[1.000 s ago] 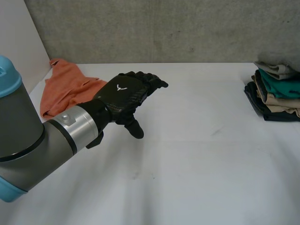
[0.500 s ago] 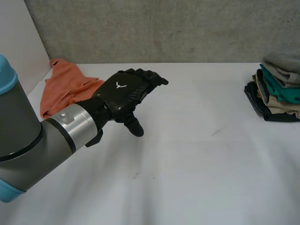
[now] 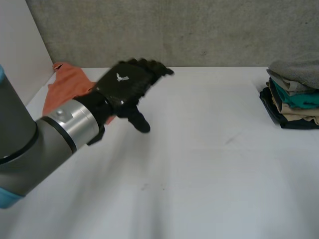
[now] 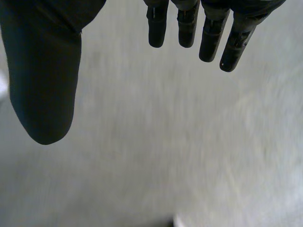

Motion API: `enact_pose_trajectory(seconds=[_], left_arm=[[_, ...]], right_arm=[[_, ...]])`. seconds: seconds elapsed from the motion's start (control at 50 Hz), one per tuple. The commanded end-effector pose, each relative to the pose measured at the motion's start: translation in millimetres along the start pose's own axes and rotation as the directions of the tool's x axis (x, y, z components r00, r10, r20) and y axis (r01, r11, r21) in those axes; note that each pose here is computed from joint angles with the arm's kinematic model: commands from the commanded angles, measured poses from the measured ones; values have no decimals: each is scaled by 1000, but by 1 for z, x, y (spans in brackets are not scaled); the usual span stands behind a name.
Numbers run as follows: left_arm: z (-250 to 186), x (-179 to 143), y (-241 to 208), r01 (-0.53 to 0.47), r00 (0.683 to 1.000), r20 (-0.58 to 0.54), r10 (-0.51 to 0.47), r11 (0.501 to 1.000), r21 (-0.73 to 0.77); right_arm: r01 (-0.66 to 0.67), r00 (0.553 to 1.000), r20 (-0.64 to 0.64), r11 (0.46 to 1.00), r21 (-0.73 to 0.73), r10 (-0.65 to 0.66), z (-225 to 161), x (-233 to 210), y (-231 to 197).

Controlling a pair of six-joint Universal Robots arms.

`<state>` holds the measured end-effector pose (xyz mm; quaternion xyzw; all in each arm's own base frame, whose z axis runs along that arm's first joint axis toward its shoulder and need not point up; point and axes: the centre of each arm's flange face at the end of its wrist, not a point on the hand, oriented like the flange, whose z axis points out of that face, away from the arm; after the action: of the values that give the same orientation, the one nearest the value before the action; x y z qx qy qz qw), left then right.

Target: Fold the laundry.

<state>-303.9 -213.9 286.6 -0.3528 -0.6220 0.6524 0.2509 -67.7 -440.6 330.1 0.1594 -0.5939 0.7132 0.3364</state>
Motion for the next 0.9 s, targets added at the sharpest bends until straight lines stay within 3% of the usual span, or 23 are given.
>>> enact_pose_trajectory(seconds=[0.02, 0.14, 0.18, 0.26, 0.34, 0.46, 0.66, 0.82, 0.9], left_arm=[[14, -86, -13, -114, 936, 347, 65, 986, 123], [38, -185, 54, -162, 862, 479, 168, 985, -56], [42, -202, 77, -170, 853, 478, 208, 978, -121], [55, -229, 134, -222, 841, 438, 318, 941, -256], [66, -243, 169, -268, 827, 413, 382, 913, -308], [80, -258, 206, -277, 821, 417, 390, 911, -306], [91, -269, 242, -278, 820, 418, 390, 911, -305], [97, -278, 243, -304, 808, 430, 403, 910, -281], [98, -275, 247, -308, 817, 414, 400, 911, -273]], right_arm=[[-323, 925, 315, 877, 355, 214, -72, -91, -135], [-443, 824, 529, 813, 378, 203, -149, -156, -160], [-469, 775, 604, 809, 355, 184, -182, -186, -161], [-464, 713, 685, 835, 296, 154, -221, -219, -151], [-428, 686, 702, 886, 179, 189, -232, -239, -121], [-393, 667, 708, 917, 68, 234, -243, -250, -98], [-379, 658, 714, 925, 39, 240, -249, -253, -90], [-373, 656, 716, 927, 31, 240, -249, -256, -88], [-371, 656, 716, 928, 28, 240, -250, -256, -87]])
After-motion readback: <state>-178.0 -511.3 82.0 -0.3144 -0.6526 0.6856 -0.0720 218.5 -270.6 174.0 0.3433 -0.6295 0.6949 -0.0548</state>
